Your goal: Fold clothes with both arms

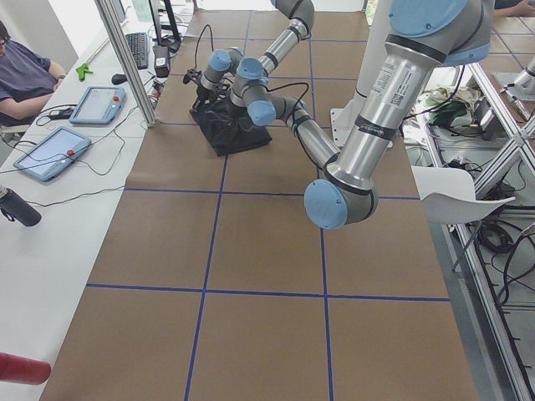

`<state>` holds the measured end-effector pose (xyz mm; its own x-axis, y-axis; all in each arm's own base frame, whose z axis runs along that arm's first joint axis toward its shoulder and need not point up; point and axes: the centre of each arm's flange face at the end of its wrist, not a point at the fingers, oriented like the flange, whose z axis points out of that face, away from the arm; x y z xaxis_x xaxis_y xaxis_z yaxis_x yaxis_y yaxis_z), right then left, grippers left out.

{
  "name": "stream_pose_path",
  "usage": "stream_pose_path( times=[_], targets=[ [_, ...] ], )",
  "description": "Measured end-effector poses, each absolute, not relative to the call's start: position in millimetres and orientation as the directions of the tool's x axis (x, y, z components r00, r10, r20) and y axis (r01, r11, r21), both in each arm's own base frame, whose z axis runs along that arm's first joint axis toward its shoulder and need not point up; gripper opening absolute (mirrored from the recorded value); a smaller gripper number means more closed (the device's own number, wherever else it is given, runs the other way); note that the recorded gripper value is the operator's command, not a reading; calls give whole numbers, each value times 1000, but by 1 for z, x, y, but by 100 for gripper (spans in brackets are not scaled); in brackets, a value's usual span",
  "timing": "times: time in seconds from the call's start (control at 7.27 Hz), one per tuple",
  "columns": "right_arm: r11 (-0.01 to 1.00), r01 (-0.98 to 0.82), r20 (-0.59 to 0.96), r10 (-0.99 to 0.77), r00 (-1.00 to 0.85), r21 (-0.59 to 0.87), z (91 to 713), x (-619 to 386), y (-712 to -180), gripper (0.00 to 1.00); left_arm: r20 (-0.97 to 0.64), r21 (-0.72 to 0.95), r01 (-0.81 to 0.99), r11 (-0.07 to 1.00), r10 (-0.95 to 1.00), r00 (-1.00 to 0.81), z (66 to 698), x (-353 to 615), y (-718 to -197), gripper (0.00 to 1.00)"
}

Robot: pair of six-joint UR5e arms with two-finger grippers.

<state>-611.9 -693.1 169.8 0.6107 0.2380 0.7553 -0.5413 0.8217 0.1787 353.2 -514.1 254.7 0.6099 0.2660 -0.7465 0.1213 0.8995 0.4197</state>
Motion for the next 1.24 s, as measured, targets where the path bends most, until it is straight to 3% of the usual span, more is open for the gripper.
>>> stream_pose_path(
  times=[0.14, 0.69, 0.96, 1.24],
  targets=[
    [829, -534, 758, 239, 607, 166, 169, -601, -702, 100, -746, 420, 122, 899, 266, 610, 256, 350, -511, 100],
    [925, -371, 720, 207, 663, 76, 160, -509, -732, 100, -750, 329, 125, 936, 179, 637, 268, 300, -519, 100],
    [962, -252, 681, 118, 722, 101, 190, -412, -708, 100, -725, 215, 143, 966, 60, 686, 302, 244, -534, 100],
    [979, -145, 655, 17, 756, 142, 250, -291, -658, 100, -646, 223, 67, 972, 96, 757, 351, 164, -549, 100]
  ],
)
